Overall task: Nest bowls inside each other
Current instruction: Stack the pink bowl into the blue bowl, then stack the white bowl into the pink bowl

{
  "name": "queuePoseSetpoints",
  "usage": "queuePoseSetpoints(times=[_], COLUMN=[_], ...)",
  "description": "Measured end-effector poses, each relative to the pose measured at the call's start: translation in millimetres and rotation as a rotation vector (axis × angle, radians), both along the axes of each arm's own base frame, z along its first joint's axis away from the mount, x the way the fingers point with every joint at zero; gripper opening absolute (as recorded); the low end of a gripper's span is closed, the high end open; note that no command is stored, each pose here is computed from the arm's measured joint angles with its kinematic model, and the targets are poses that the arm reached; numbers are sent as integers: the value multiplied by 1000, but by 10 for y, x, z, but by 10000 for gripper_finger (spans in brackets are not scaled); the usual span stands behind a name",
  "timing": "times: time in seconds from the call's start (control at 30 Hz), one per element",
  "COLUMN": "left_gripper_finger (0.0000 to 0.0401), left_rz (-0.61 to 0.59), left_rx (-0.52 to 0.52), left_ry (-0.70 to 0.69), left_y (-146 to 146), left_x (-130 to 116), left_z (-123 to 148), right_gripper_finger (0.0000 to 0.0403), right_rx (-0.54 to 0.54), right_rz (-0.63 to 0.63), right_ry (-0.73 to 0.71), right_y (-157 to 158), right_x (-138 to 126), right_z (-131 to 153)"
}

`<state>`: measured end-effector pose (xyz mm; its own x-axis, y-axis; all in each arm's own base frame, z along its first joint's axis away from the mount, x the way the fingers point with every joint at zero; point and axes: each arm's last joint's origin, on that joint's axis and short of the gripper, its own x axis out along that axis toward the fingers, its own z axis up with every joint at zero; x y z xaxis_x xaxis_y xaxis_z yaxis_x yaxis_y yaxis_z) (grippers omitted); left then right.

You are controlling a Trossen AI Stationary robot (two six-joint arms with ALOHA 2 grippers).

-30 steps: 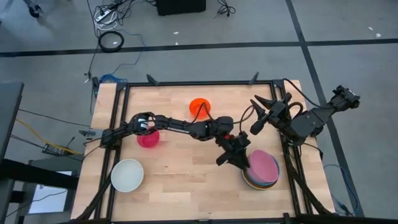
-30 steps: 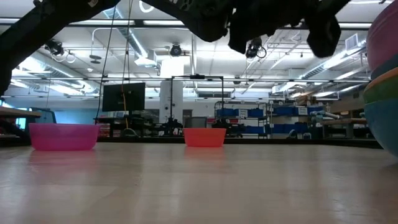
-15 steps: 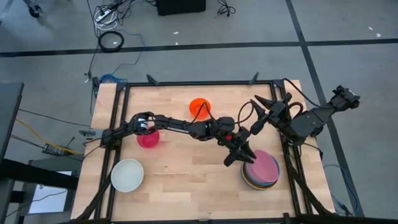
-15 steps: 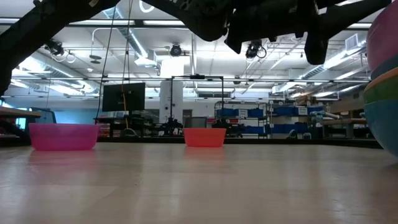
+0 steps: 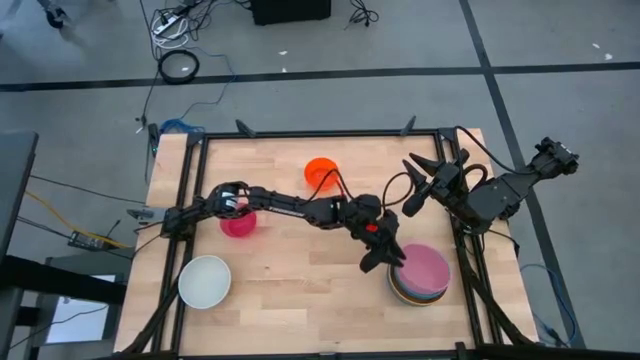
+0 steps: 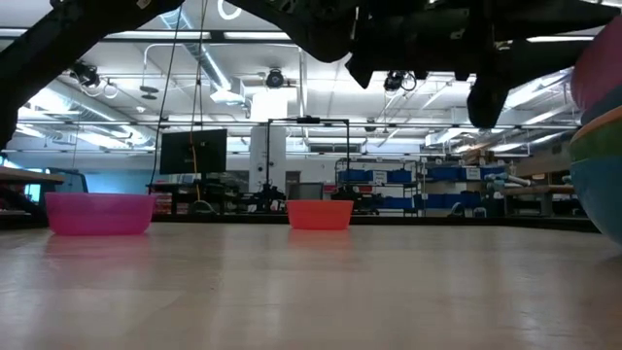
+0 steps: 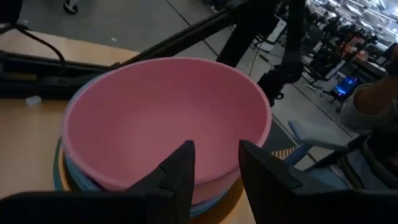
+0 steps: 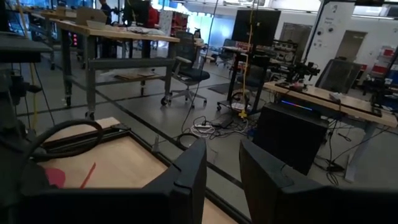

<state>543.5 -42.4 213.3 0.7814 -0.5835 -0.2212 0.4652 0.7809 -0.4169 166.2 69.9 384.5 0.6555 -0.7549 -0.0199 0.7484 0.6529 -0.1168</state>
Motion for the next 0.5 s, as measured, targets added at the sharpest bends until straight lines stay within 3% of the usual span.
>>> queuePoseSetpoints(times=[0.5], left_gripper_finger=[133], left_rz=[-57], left_rx=[-86], left_ry=[-60], left_y=[-2], left_x=[4], left_z=[121], right_gripper_finger=[84], right_rx=[0], right_rz=[0], right_ry=[-1], right_y=[0], right_x=[0], right_z=[0])
